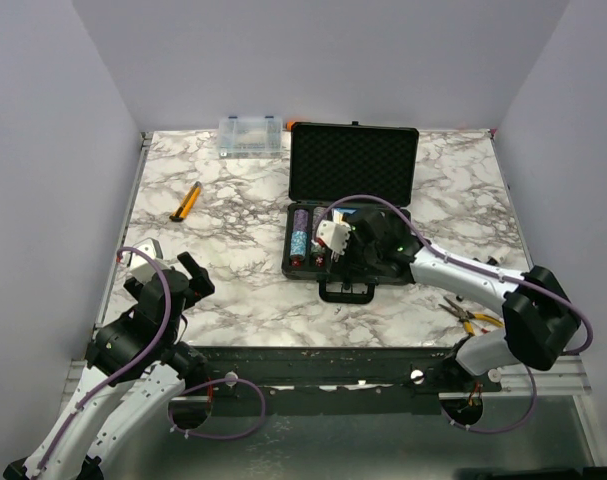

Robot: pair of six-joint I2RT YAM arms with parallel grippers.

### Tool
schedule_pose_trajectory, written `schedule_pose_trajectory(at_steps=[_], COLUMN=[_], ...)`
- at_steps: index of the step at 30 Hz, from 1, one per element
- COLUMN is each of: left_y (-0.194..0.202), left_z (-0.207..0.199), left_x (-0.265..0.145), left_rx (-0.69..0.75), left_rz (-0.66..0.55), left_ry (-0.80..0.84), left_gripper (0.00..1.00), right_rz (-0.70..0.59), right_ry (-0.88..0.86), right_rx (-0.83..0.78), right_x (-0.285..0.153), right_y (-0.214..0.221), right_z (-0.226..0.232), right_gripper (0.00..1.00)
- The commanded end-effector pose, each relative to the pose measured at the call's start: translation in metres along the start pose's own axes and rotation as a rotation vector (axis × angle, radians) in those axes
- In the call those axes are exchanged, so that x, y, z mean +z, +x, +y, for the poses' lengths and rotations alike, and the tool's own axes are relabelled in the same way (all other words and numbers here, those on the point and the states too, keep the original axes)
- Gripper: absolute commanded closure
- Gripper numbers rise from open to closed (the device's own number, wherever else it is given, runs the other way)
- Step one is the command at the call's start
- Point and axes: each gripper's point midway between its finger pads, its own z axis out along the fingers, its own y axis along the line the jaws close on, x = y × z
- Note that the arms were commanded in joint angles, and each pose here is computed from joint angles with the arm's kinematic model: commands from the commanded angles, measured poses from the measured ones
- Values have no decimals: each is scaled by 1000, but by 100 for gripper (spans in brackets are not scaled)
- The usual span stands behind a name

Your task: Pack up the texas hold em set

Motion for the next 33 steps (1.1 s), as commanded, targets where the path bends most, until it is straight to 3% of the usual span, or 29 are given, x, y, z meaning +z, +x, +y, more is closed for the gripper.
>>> schedule_pose_trajectory(at_steps=[1, 7, 13, 17, 20, 26, 33], left_y=[-5, -6, -6, -7, -8, -10, -10], left_z=[-3, -2, -2, -1, -1, 2, 1], left_x=[-2, -2, -3, -3, -4, -6, -6], left_rx=[-3, -9, -14, -15, -18, -31, -30], left_rz=[-10, -15, -20, -22, -28, -45, -43], left_ry=[16, 12, 15, 13, 14, 18, 20], left_gripper=[8, 8, 8, 8, 8, 8, 8], right_rz=[-65, -206, -212, -86, -22, 81, 191], right_ry=[57, 52, 150, 192, 167, 198, 222], right_rx=[46, 236, 807, 1081, 1215, 1401, 1515], right_x=[-18, -44, -57, -45, -37, -26, -11], right_y=[-15, -54, -91, -96, -95, -62, -27], right_z=[-14, -23, -58, -67, -61, -55, -46], right_gripper=[0, 0, 0, 18, 22, 46, 58])
